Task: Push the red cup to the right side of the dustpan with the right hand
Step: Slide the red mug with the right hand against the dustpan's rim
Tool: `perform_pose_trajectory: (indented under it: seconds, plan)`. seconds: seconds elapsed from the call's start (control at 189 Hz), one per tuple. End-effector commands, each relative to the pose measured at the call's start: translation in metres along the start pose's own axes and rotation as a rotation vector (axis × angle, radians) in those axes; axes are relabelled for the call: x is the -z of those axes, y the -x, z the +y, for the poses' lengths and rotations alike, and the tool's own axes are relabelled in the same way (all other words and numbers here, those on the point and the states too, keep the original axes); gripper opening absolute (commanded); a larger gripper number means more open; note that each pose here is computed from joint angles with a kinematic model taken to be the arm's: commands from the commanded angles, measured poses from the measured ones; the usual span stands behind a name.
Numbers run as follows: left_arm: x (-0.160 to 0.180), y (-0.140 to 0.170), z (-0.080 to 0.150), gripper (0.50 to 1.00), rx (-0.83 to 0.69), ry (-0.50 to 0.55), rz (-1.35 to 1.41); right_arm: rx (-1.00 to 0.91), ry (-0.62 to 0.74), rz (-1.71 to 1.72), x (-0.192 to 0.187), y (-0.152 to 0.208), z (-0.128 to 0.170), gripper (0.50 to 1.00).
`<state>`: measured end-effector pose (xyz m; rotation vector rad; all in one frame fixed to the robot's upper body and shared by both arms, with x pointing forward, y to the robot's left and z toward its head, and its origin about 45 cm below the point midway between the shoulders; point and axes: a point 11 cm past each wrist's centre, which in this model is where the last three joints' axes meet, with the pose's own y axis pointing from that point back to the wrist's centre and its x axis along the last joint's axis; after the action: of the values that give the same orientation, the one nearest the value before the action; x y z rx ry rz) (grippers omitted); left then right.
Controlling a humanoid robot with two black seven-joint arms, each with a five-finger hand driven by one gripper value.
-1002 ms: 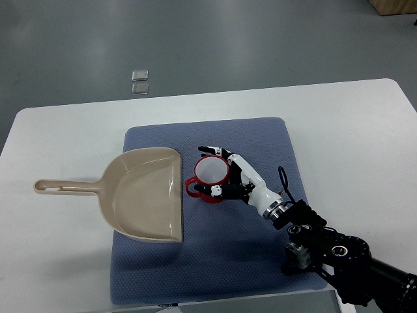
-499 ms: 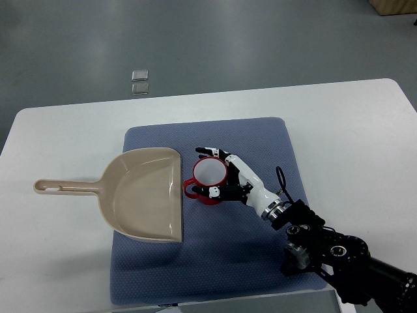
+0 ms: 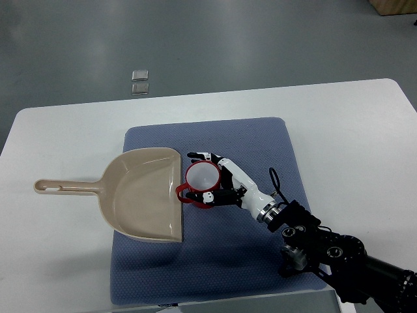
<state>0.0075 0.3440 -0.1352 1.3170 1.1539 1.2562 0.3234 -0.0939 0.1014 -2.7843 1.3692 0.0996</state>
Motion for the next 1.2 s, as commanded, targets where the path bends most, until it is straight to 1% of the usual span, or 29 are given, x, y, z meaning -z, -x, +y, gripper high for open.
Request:
perform_pose_trajectory:
  seconds: [0.0, 0.589, 1.193]
  plan:
    - [0.0, 0.0, 0.0, 1.0, 0.0, 0.0, 0.0, 0.011, 0.001, 0.0, 0.0, 0.003, 0.0, 0.926]
    - [0.0, 0.0, 0.0, 1.0, 0.0, 0.0, 0.0, 0.06, 0.008, 0.022, 0.0, 0.013, -0.002, 0.926]
    - [-0.001, 0.0, 0.0, 1.0, 0.0, 0.001, 0.0, 0.07, 0.015, 0.026, -0.002, 0.015, -0.002, 0.926]
